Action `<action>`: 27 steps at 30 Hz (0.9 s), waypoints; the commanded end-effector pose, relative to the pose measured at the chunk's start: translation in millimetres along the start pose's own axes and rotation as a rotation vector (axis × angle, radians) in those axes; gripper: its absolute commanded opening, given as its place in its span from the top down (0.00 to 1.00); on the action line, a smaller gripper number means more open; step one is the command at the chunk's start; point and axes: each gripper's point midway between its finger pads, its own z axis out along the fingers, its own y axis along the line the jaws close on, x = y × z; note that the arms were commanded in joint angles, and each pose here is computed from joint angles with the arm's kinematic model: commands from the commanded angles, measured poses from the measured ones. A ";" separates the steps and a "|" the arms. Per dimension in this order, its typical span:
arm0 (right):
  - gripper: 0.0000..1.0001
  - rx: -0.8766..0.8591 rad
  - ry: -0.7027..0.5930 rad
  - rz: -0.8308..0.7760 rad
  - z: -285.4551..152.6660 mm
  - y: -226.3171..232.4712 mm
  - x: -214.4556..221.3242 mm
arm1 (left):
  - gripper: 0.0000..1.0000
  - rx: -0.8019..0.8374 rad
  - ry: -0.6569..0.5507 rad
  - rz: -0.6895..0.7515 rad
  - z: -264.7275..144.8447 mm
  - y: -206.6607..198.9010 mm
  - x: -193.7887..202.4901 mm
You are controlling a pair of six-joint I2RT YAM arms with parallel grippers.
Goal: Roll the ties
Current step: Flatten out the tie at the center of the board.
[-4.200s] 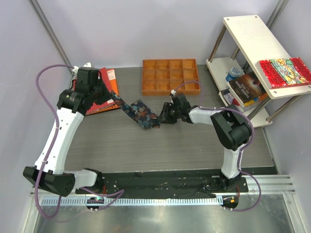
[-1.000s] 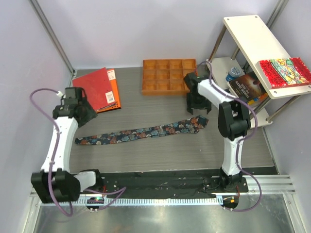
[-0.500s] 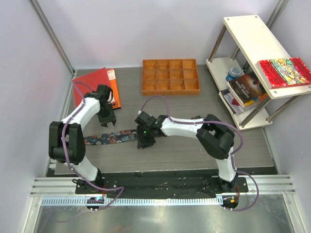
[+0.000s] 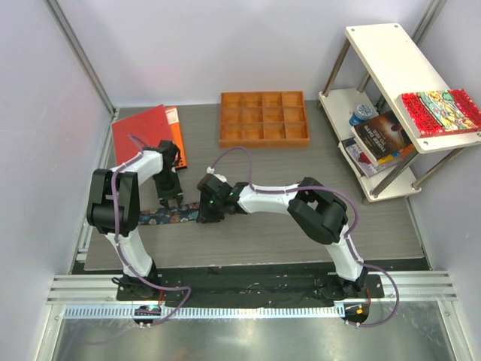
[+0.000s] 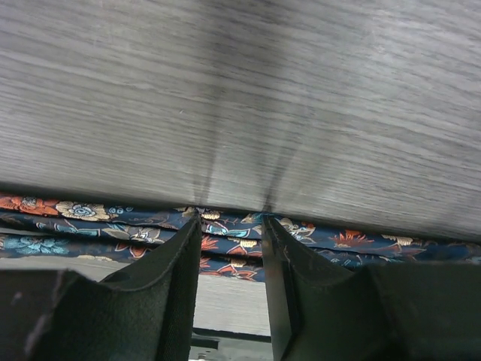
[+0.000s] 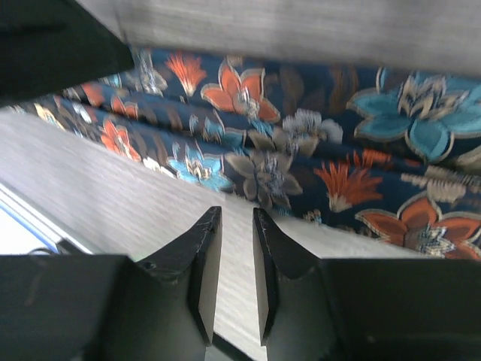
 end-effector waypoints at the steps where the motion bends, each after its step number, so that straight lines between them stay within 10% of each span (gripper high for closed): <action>1: 0.71 0.044 -0.106 0.021 9.5 -6.1 -26.5 | 0.63 0.021 0.075 0.033 10.6 -3.2 14.7; 13: 0.73 0.050 -0.172 0.014 -18.1 -26.6 -76.4 | 0.63 0.288 0.169 -0.075 -4.2 -37.4 63.2; 27: 0.62 -0.067 -0.024 -0.120 -68.6 15.2 -2.8 | 0.39 0.196 -0.036 -0.053 -59.7 -21.1 18.9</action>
